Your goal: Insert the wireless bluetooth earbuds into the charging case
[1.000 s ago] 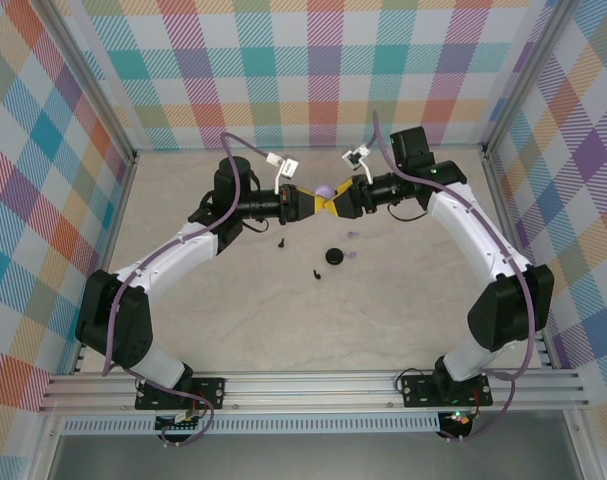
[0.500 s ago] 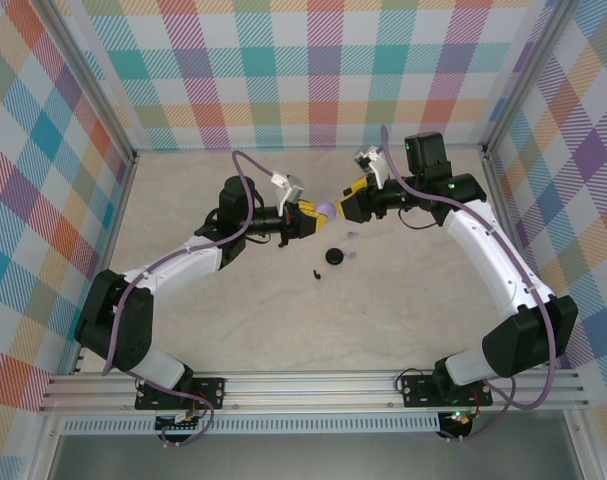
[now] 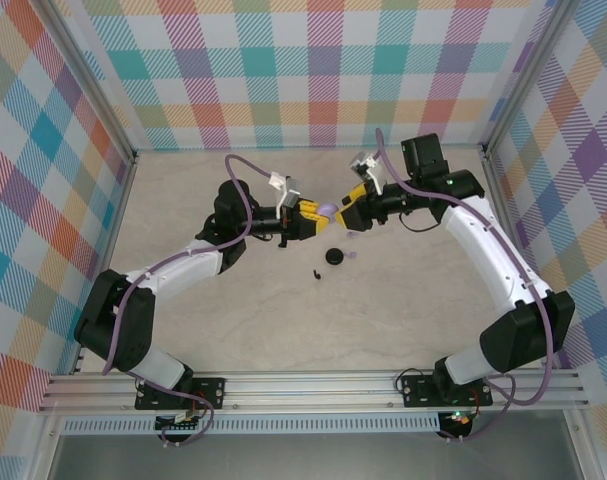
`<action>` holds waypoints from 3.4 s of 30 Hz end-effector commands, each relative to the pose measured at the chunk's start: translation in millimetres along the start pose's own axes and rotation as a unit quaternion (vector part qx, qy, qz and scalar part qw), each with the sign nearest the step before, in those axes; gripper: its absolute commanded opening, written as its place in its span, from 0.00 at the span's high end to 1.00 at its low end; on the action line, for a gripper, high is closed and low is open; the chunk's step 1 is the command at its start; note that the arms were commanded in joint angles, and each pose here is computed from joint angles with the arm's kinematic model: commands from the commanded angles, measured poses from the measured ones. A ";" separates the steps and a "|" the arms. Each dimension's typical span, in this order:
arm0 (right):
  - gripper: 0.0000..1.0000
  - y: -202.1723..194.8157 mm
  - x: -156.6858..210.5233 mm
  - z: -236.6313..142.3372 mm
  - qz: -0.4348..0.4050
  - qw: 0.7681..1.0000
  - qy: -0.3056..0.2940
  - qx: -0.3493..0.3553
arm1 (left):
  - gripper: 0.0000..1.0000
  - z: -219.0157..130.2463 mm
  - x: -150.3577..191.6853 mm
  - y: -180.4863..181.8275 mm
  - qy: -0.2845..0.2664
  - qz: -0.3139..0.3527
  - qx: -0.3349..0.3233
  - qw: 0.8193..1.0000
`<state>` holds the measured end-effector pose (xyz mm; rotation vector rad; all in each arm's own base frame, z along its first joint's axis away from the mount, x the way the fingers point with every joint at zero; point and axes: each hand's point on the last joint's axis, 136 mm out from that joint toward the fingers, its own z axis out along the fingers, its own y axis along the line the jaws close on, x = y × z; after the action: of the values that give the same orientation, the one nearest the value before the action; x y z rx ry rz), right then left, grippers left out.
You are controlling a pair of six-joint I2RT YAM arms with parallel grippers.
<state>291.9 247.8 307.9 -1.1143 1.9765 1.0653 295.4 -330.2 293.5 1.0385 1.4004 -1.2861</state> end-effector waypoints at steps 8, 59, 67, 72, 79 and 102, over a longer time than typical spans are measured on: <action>0.36 3.0 -3.4 7.1 -0.015 1.000 0.011 -0.012 | 0.91 3.6 -27.2 -30.8 -0.019 0.040 0.042 0.998; 0.36 -107.7 56.3 -35.8 0.223 0.939 0.010 0.261 | 0.93 0.5 6.0 -12.6 -0.014 0.016 0.016 1.000; 0.40 -131.5 104.1 1.4 0.285 0.927 0.071 0.233 | 0.93 -5.5 11.2 -18.1 -0.010 0.024 0.008 1.000; 0.45 -147.6 124.9 25.5 0.317 0.918 0.107 0.213 | 0.93 -8.5 9.6 -21.3 -0.007 0.029 0.004 1.000; 0.50 -173.0 145.0 51.4 0.332 0.905 0.149 0.220 | 0.93 -11.1 7.0 -26.2 -0.005 0.033 0.003 0.999; 0.44 -207.1 173.7 90.1 0.181 0.912 0.294 0.221 | 0.94 -13.0 3.3 -30.4 -0.004 0.036 0.005 0.999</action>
<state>406.0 194.7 58.3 -0.8101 2.8075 0.4730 270.2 -322.7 288.0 1.0617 1.3850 -1.2667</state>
